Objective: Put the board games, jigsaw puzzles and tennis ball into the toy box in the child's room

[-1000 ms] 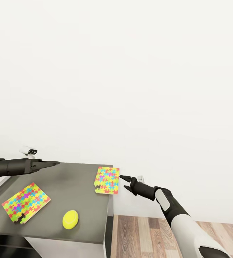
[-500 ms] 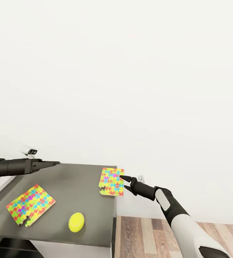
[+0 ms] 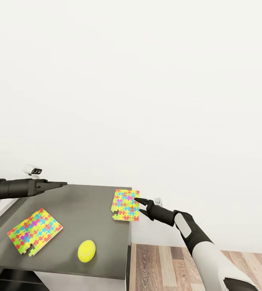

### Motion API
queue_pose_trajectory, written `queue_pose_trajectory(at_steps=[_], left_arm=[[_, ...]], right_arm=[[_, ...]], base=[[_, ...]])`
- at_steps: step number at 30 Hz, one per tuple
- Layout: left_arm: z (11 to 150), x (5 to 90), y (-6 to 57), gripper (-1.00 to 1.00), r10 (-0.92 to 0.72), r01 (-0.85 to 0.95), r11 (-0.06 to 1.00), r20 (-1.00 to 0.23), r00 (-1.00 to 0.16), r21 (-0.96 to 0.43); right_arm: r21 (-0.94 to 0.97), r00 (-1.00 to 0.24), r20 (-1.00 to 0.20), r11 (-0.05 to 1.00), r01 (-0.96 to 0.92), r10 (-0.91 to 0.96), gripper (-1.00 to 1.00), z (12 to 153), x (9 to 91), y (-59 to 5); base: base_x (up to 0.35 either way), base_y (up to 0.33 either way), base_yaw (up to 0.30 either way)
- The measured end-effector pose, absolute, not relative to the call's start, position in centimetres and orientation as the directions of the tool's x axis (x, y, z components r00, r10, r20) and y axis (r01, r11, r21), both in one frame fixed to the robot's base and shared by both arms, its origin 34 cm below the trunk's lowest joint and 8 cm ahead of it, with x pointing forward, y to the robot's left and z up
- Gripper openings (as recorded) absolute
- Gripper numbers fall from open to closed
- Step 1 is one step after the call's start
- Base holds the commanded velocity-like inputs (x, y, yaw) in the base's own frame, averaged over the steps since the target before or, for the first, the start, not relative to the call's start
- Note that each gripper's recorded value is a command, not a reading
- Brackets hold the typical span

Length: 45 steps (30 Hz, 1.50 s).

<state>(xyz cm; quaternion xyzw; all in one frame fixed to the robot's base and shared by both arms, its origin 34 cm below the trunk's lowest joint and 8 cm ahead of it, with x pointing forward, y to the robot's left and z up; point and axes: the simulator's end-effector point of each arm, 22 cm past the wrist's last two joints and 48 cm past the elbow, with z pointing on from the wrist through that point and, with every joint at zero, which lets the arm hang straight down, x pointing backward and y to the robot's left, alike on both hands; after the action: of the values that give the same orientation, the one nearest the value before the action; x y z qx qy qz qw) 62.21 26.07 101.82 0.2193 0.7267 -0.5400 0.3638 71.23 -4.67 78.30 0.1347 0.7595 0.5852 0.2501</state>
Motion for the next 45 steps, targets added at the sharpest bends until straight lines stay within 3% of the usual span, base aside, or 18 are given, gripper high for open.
queue_pose_trajectory(at_steps=[45], left_arm=[[99.4,62.0,26.1,1.0,-0.076,0.713,0.318,-0.766,-0.638,-0.625]], right_arm=[[0.956,-0.838,-0.224,0.28,-0.089,0.497,1.0,75.7,71.0,-4.8]], base=[[0.0,0.012,0.0]])
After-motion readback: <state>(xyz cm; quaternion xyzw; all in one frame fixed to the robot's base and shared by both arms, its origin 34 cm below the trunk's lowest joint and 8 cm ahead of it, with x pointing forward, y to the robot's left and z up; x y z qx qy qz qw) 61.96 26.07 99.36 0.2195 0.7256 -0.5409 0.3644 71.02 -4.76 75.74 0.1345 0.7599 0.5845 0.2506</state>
